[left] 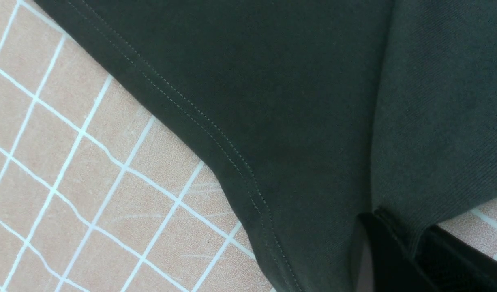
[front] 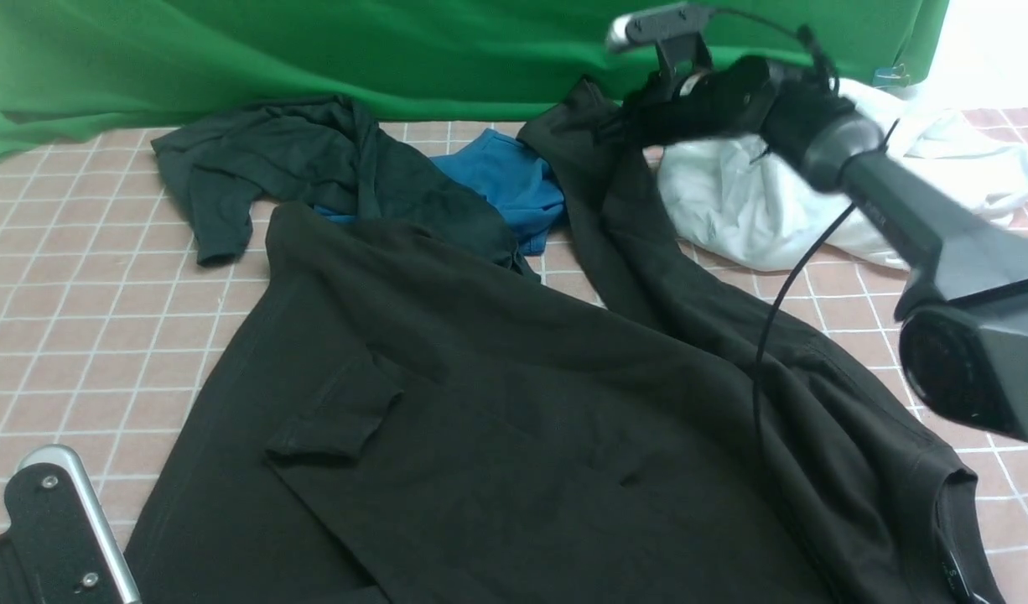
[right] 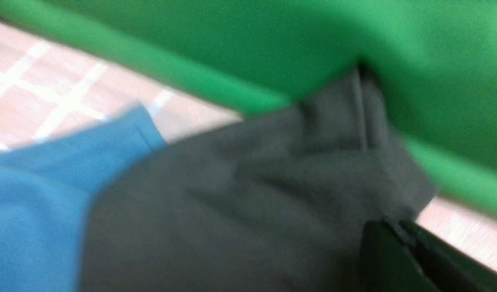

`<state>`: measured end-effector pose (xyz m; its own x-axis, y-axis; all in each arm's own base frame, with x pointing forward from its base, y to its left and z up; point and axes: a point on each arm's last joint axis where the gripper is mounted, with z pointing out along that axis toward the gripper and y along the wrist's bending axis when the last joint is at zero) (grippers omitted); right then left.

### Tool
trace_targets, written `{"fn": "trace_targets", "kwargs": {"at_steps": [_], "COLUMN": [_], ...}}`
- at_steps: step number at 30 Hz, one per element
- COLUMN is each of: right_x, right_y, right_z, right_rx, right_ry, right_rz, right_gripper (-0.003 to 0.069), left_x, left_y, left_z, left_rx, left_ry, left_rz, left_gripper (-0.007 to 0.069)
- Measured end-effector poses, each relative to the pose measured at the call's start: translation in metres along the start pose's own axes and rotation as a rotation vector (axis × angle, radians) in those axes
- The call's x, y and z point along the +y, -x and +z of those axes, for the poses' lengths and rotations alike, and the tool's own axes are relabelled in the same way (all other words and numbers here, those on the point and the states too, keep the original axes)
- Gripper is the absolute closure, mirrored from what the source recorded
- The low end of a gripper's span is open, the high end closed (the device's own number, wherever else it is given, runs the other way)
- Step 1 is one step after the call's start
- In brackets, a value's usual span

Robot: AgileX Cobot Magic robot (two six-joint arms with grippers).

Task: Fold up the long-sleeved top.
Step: Use the right arm to drag and drop the cuff onto the cuffclosest to the right arm

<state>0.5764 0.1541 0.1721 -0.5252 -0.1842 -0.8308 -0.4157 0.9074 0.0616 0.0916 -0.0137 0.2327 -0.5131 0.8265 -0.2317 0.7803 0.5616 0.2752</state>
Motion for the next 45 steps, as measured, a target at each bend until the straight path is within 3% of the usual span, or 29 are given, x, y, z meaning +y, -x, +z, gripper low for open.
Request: {"fn": "trace_targets", "kwargs": {"at_steps": [6, 10, 14, 16, 19, 30, 35, 39, 41, 45], "right_x": [0.012, 0.02, 0.03, 0.042, 0.05, 0.068, 0.096, 0.145, 0.158, 0.215], "right_y": [0.063, 0.08, 0.08, 0.077, 0.074, 0.083, 0.073, 0.061, 0.057, 0.02], "right_z": [-0.067, -0.098, -0.11, -0.118, -0.123, -0.163, -0.197, -0.223, -0.227, -0.226], "right_rx": [-0.058, -0.022, 0.045, 0.101, 0.15, 0.206, 0.218, 0.082, 0.064, 0.113], "right_ry": [0.027, 0.069, 0.17, 0.3, 0.39, 0.446, 0.47, 0.436, 0.445, 0.516], "right_rz": [-0.095, -0.138, -0.156, -0.165, -0.162, -0.12, -0.152, -0.218, -0.247, -0.419], "right_gripper": [0.0624, 0.0624, 0.0624, 0.0624, 0.0624, 0.0624, 0.0624, 0.0624, 0.0624, 0.0624], "left_x": [0.0, 0.0, 0.0, 0.0, 0.0, 0.0, 0.0, 0.0, 0.0, 0.0], "left_y": [0.0, 0.0, 0.0, 0.0, 0.0, 0.0, 0.0, 0.0, 0.0, 0.0], "left_z": [0.0, 0.0, 0.0, 0.0, 0.0, 0.0, 0.0, 0.0, 0.0, -0.001], "left_rx": [0.0, 0.0, 0.0, 0.0, 0.0, -0.001, 0.0, -0.001, -0.001, -0.006], "left_ry": [0.0, 0.0, 0.0, 0.0, 0.0, -0.001, -0.001, -0.001, -0.001, 0.003], "left_rz": [0.001, 0.002, 0.002, 0.002, 0.002, 0.005, 0.003, 0.0, 0.0, -0.004], "left_gripper": [0.0589, 0.0589, 0.0589, 0.0589, 0.0589, 0.0589, 0.0589, 0.0589, 0.0589, 0.0589]}}
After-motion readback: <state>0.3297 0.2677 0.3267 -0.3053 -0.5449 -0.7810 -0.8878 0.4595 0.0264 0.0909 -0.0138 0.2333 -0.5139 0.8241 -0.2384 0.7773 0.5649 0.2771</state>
